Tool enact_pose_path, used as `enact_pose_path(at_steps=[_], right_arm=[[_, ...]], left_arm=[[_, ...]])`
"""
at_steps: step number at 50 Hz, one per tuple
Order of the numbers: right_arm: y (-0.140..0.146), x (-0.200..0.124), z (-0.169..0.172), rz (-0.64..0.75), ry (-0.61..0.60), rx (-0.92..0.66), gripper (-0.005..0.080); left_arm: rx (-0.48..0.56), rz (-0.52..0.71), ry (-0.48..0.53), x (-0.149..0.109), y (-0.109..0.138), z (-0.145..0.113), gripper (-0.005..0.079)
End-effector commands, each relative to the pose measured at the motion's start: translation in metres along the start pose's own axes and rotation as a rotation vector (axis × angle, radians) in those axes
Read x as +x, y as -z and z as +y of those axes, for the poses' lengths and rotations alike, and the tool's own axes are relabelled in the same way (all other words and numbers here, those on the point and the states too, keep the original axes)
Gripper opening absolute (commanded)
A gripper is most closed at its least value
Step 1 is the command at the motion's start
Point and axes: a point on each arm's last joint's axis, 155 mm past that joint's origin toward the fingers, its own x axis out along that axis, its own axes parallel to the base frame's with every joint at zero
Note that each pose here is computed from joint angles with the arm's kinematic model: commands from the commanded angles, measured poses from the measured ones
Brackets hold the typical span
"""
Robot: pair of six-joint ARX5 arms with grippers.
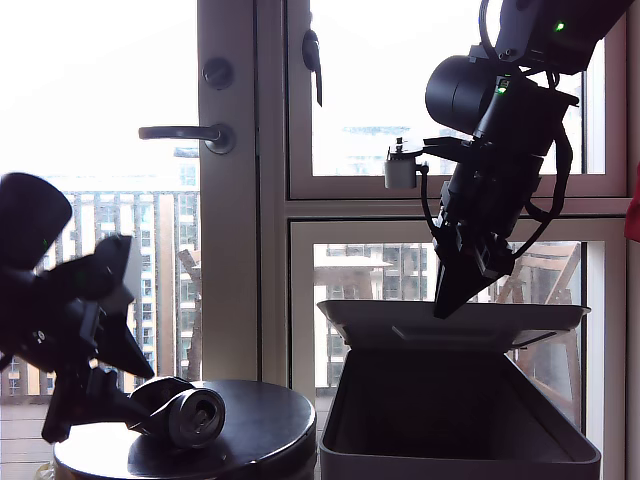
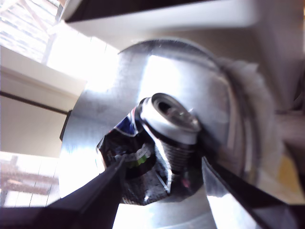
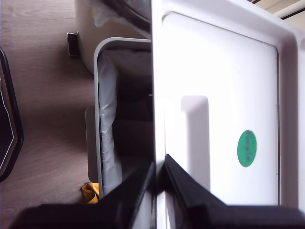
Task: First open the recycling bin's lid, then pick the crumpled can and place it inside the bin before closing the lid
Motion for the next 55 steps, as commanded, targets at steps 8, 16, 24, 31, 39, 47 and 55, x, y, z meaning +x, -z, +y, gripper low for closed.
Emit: enact_pose_path(at_steps=[8, 16, 24, 31, 39, 47, 55], right_arm=[[-0.010, -0.006, -0.007, -0.033, 0.024, 0.009, -0.0013], [-0.012, -0.006, -0.012, -0.044, 0.042, 0.007, -0.0013], [-0.015, -0.006, -0.016, -0.055, 0.061, 0.006, -0.0013], [-0.014, -0.006, -0.015, -0.050, 0.055, 0.007, -0.0013], [-0.011, -0.010, -0.010, -0.036, 0.036, 0.010, -0.0013], [-0.009, -0.019, -0.009, -0.028, 0.039, 0.010, -0.0013], [-0.012, -0.030, -0.015, -0.037, 0.067, 0.008, -0.0013]], left_arm=[[-0.008, 0.036, 0.038, 0.011, 0.014, 0.002, 0.0466], [0.016, 0.059, 0.057, 0.018, 0.026, 0.004, 0.0466], [0.036, 0.079, 0.091, 0.021, 0.036, -0.002, 0.0466], [0.069, 0.078, 0.082, 0.024, 0.039, 0.003, 0.0466], [0.066, 0.081, 0.085, 0.028, 0.042, 0.004, 0.0465], [0.066, 0.078, 0.107, 0.035, 0.045, -0.004, 0.0465], [0.100, 0.077, 0.115, 0.037, 0.045, -0.007, 0.0421]])
